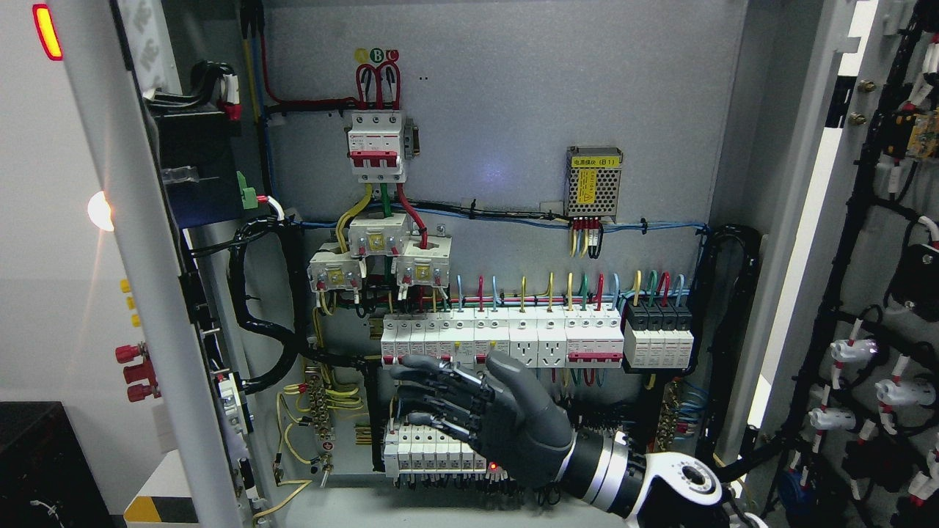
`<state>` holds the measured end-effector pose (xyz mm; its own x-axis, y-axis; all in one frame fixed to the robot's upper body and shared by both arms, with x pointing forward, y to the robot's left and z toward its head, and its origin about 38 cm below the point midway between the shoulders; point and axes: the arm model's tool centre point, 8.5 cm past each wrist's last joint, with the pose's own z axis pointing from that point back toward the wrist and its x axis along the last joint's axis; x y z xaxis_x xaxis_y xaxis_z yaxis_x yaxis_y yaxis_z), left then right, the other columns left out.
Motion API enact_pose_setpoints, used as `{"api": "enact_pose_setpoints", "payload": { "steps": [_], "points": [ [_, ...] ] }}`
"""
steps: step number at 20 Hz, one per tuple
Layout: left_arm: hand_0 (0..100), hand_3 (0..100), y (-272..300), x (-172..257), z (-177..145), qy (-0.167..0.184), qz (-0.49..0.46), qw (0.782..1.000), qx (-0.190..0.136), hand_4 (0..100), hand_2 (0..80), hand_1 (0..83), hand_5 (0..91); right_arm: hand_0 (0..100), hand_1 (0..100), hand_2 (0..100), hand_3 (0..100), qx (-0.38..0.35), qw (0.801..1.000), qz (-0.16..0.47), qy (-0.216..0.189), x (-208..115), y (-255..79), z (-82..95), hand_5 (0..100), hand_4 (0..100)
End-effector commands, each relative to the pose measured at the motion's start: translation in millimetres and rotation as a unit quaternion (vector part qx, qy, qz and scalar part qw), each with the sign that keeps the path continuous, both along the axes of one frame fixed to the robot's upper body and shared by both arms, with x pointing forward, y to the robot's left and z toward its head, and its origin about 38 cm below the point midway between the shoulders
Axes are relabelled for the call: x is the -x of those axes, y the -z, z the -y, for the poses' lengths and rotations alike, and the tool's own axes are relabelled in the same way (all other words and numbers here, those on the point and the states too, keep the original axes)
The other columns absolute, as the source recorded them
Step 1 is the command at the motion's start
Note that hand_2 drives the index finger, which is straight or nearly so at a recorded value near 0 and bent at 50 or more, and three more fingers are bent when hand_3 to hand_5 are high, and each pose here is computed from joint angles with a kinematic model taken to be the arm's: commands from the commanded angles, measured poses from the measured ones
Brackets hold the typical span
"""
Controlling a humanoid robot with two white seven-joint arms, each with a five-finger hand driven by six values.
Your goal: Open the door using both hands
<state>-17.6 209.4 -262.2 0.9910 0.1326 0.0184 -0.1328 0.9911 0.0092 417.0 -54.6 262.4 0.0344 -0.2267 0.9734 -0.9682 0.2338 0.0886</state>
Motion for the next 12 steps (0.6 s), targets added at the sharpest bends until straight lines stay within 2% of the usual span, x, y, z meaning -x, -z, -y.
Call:
{"api": "enact_pose_setpoints", "payload": {
  "steps": [1,5,8,12],
  "points": [
    [0,0,-0.2,5.2,0.4,-0.013,-0.004,1.0,0.0,0,0.0,0.0,0.0,19,0,0,0,0.025,0.993,-0.007,-0.119,73.8,30.1,-68.4,0,0],
    [0,0,-0.1,4.7,0.4,-0.013,-0.004,1.0,0.0,0,0.0,0.0,0.0,19,0,0,0,0.034,0.992,0.0,-0.125,88.7,40.4,-90.5,0,0],
    [0,0,-0.1,4.2,1.4,-0.013,-0.004,1.0,0.001,0,0.0,0.0,0.0,19,0,0,0,0.045,0.99,0.005,-0.133,96.5,46.0,-100.1,0,0],
    [0,0,-0.2,5.2,0.4,-0.013,-0.004,1.0,0.0,0,0.0,0.0,0.0,19,0,0,0,0.019,0.987,0.008,-0.158,111.8,31.9,-127.6,0,0]
  ]
}}
